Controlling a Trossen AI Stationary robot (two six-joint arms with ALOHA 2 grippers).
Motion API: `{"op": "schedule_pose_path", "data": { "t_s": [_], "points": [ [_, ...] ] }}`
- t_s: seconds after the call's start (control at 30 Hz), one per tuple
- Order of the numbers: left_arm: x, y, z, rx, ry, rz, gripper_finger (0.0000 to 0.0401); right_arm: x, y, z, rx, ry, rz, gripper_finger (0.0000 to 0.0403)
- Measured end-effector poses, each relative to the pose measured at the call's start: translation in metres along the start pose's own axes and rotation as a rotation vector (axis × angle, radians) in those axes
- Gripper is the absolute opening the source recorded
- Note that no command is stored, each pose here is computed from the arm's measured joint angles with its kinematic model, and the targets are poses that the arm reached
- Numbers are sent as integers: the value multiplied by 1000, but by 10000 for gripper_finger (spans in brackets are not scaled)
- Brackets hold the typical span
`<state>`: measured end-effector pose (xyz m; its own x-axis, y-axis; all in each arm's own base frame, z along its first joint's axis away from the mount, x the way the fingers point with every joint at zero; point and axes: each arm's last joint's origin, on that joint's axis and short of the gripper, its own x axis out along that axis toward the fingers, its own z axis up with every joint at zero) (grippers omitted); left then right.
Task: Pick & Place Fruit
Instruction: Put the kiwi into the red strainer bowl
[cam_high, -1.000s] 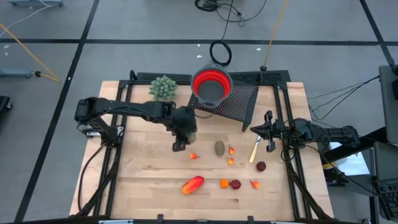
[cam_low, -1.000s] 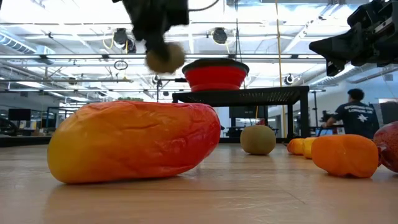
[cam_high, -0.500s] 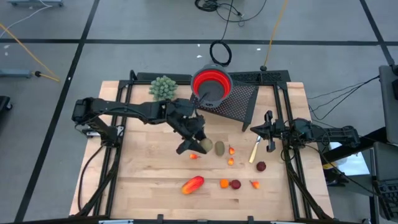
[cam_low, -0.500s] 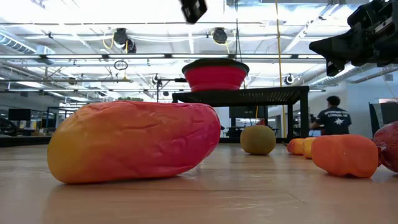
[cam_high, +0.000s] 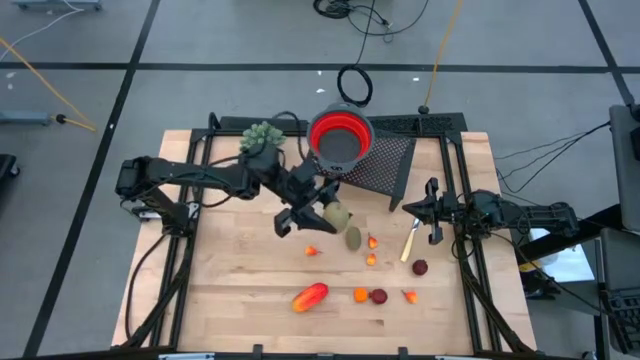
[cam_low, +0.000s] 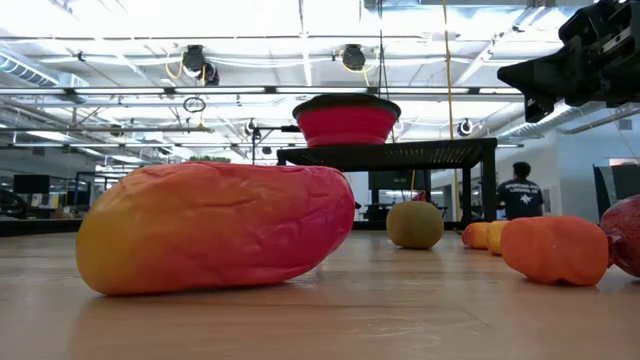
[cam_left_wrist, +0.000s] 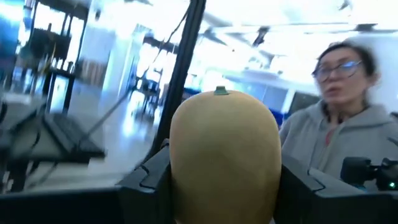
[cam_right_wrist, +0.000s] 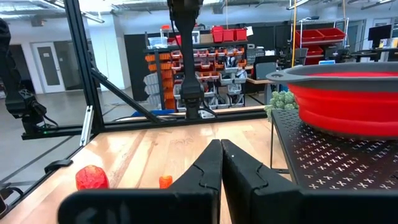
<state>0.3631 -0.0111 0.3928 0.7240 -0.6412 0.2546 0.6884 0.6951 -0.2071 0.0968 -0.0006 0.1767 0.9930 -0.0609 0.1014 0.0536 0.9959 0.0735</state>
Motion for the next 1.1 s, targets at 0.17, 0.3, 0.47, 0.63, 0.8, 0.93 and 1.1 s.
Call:
{"op": "schedule_pose_path", "data": {
  "t_s": [0.17,0.3,0.47,0.63,0.8,0.93,1.1],
  "points": [
    [-1,-6,10,63,-85,-52,202,0,0,0,0,0,0,0],
    [-1,-7,12,59,-100,-60,191,0,0,0,0,0,0,0],
    [-1,-2,12,-63,-159,76,177,0,0,0,0,0,0,0],
    [-2,5,13,-242,-287,267,200,0,0,0,0,0,0,0],
    [-4,8,14,-348,-365,327,193,0,0,0,0,0,0,0],
    [-4,8,15,-374,-374,328,178,0,0,0,0,0,0,0],
    [-5,12,10,-324,-320,382,191,0,0,0,0,0,0,0]
  ]
}}
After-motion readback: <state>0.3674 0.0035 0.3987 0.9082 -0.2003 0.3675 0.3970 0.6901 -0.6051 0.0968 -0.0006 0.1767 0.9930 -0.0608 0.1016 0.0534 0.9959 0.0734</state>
